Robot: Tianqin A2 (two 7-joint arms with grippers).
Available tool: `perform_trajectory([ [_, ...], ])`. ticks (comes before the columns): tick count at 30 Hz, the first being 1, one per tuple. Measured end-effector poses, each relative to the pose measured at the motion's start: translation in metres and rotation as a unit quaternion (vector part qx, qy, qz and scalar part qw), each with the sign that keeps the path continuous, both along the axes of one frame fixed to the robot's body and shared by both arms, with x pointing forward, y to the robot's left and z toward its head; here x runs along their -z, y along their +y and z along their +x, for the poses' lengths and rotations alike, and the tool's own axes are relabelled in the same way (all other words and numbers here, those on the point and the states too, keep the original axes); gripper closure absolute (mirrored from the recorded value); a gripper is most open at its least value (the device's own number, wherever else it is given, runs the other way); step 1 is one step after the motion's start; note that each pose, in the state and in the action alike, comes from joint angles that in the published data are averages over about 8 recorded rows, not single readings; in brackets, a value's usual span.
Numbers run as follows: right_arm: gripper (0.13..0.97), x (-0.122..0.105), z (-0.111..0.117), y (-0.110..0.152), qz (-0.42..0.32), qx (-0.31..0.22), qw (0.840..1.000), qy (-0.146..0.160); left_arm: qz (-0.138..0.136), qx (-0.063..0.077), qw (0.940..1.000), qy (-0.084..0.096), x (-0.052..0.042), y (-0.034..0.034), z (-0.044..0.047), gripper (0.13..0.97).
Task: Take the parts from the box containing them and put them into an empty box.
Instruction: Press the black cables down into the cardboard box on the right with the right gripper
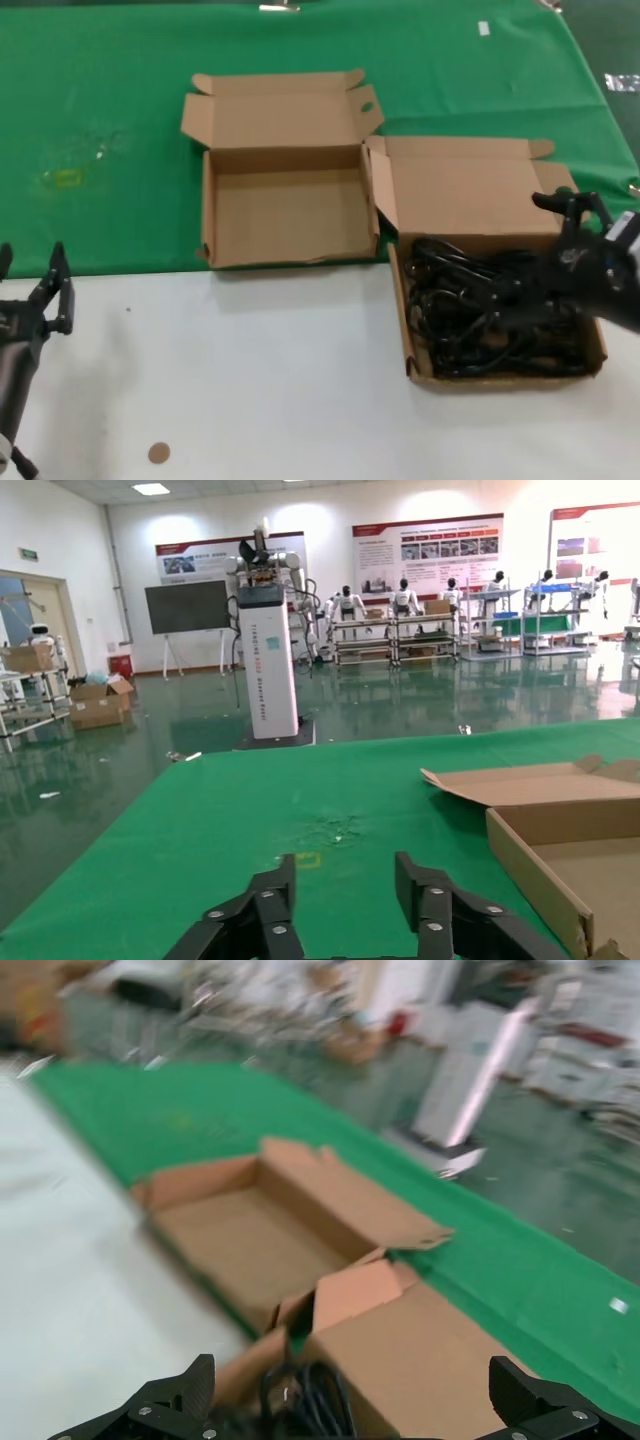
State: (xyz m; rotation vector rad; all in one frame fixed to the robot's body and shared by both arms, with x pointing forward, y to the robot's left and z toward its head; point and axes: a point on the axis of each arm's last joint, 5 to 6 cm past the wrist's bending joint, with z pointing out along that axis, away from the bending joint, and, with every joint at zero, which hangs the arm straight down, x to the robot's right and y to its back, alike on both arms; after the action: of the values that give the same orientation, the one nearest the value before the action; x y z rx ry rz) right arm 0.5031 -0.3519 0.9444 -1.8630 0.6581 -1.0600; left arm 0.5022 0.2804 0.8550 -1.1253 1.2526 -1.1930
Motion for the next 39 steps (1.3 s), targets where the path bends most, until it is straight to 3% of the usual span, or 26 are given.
perform_trajectory([
  [6,0.130,-0.028,0.006,-0.021,-0.095,-0.068,0.993,0.029,0.000,0.000,1.0000,0.000,0.0000,0.0000,0.0000,0.718],
  [15,0.130,-0.063,0.029,-0.031,-0.226,-0.144,0.962,0.059,0.000,0.000,1.0000,0.000,0.0000,0.0000,0.0000,0.863],
  [19,0.130,-0.072,0.042,-0.028,-0.268,-0.164,0.947,0.074,0.000,0.000,1.0000,0.000,0.0000,0.0000,0.0000,0.890],
  [28,0.130,-0.064,0.069,-0.018,-0.331,-0.210,0.915,0.099,0.000,0.000,1.0000,0.000,0.0000,0.0000,0.0000,0.935],
  [39,0.165,-0.050,0.084,-0.010,-0.352,-0.248,0.896,0.108,0.000,0.000,1.0000,0.000,0.0000,0.0000,0.0000,0.945],
])
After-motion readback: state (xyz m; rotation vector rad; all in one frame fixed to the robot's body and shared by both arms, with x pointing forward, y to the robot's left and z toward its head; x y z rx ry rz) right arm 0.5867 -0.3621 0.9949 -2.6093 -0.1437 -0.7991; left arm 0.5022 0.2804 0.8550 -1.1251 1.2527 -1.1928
